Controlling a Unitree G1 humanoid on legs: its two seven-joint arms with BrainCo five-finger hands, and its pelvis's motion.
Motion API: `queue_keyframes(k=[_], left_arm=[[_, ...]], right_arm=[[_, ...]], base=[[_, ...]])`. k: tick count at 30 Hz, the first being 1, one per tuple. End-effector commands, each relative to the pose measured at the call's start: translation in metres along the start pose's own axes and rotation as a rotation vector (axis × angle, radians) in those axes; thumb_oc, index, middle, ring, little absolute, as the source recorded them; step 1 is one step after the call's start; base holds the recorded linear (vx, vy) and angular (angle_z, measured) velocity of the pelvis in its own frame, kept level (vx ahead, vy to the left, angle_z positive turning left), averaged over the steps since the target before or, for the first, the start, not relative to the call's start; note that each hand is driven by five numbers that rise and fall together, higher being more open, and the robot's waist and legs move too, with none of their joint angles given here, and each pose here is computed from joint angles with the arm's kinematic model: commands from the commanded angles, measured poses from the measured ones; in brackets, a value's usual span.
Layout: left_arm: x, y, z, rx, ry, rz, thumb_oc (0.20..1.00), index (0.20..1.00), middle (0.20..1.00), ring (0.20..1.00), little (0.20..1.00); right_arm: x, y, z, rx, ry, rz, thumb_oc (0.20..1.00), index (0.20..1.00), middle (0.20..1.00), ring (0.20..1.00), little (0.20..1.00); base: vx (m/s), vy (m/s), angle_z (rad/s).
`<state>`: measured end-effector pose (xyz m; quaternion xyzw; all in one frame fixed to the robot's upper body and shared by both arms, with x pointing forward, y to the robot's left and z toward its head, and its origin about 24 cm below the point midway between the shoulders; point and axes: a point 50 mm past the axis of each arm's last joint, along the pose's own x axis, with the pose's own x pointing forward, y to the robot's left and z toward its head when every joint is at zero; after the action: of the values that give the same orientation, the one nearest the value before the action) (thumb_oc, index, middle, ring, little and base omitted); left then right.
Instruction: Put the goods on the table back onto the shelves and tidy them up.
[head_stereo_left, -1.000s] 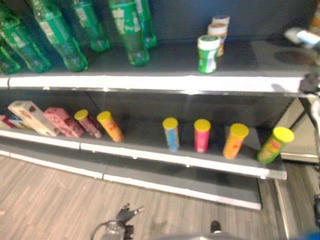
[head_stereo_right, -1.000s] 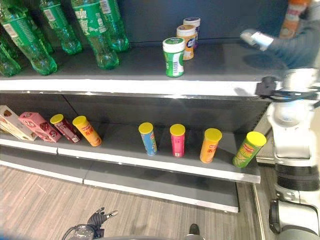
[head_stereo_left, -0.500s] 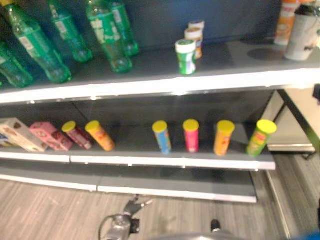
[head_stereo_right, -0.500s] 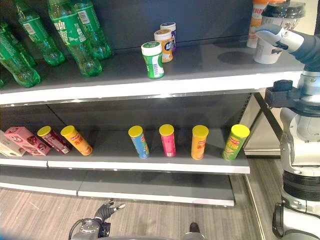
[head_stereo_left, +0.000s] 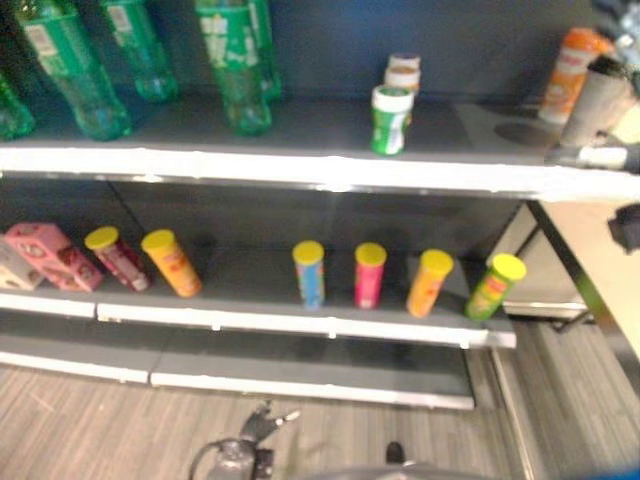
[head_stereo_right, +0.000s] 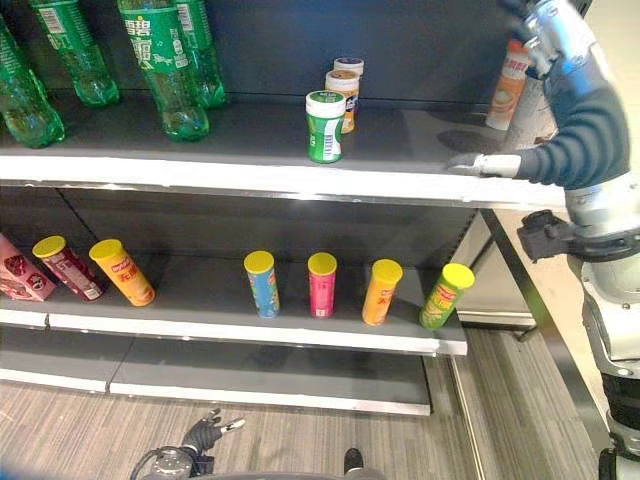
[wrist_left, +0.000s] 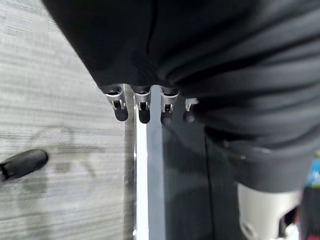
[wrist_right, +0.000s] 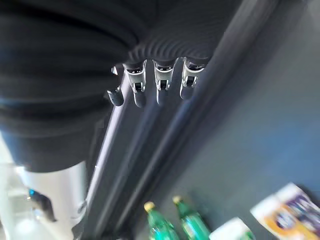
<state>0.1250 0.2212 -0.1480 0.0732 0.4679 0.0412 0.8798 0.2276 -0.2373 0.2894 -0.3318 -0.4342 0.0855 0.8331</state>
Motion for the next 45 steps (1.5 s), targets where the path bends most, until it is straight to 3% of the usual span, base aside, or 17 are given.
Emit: queue_keyframes(k=[1,2,5,6,8,9,13,18,19,31,38,45], left_arm=[[0.000,0.038,0.082,-0.066,-0.350,0.122,1.000,1.000,1.000,1.000,1.000],[0.000,0.039,0.081,-0.065,-0.349,0.122,1.000,1.000,1.000,1.000,1.000],[-0.027,0.056,0.145,-0.178,-0.684,0.141,1.000,1.000,1.000,1.000,1.000],[-0.027,0.057,0.145,-0.178,-0.683,0.141,1.000,1.000,1.000,1.000,1.000],[-0.059,0.067,0.185,-0.228,-0.928,0.134,1.000,1.000,1.000,1.000,1.000],[-0.059,0.067,0.185,-0.227,-0.927,0.134,1.000,1.000,1.000,1.000,1.000],[-0.129,0.078,0.244,-0.136,-1.333,0.089,1.000,1.000,1.000,1.000,1.000],[-0.153,0.081,0.254,-0.088,-1.441,0.080,1.000,1.000,1.000,1.000,1.000],[-0.171,0.081,0.258,-0.056,-1.520,0.086,1.000,1.000,1.000,1.000,1.000],[-0.218,0.080,0.277,-0.040,-1.773,0.034,1.000,1.000,1.000,1.000,1.000],[-0.245,0.065,0.304,0.083,-1.928,-0.032,1.000,1.000,1.000,1.000,1.000],[-0.243,0.052,0.318,0.130,-1.938,-0.084,1.000,1.000,1.000,1.000,1.000]], right_arm=[[-0.009,-0.011,-0.001,-0.010,0.031,-0.043,1.000,1.000,1.000,1.000,1.000],[-0.009,-0.011,-0.001,-0.010,0.032,-0.044,1.000,1.000,1.000,1.000,1.000],[-0.022,-0.010,-0.014,0.009,0.105,-0.066,1.000,1.000,1.000,1.000,1.000],[-0.022,-0.010,-0.014,0.010,0.105,-0.066,1.000,1.000,1.000,1.000,1.000],[-0.033,-0.010,-0.022,0.013,0.158,-0.093,1.000,1.000,1.000,1.000,1.000],[-0.033,-0.010,-0.022,0.013,0.158,-0.094,1.000,1.000,1.000,1.000,1.000],[-0.054,-0.014,-0.035,0.000,0.258,-0.124,1.000,1.000,1.000,1.000,1.000],[-0.065,-0.015,-0.037,-0.004,0.301,-0.123,1.000,1.000,1.000,1.000,1.000],[-0.074,-0.019,-0.038,-0.018,0.332,-0.142,1.000,1.000,1.000,1.000,1.000],[-0.085,-0.018,-0.040,-0.019,0.371,-0.146,1.000,1.000,1.000,1.000,1.000],[-0.090,0.003,-0.038,0.184,0.362,-0.049,1.000,1.000,1.000,1.000,1.000],[-0.081,0.009,-0.022,0.325,0.287,0.120,1.000,1.000,1.000,1.000,1.000]], base=[[0.00,0.000,0.00],[0.00,-0.004,0.07],[0.01,-0.001,0.09],[0.01,-0.013,0.03],[0.00,0.000,0.00],[0.00,0.000,0.00],[0.00,0.000,0.00],[0.00,0.000,0.00],[0.00,0.000,0.00],[0.00,0.000,0.00],[0.00,-0.015,-0.02],[-0.01,-0.010,-0.14]])
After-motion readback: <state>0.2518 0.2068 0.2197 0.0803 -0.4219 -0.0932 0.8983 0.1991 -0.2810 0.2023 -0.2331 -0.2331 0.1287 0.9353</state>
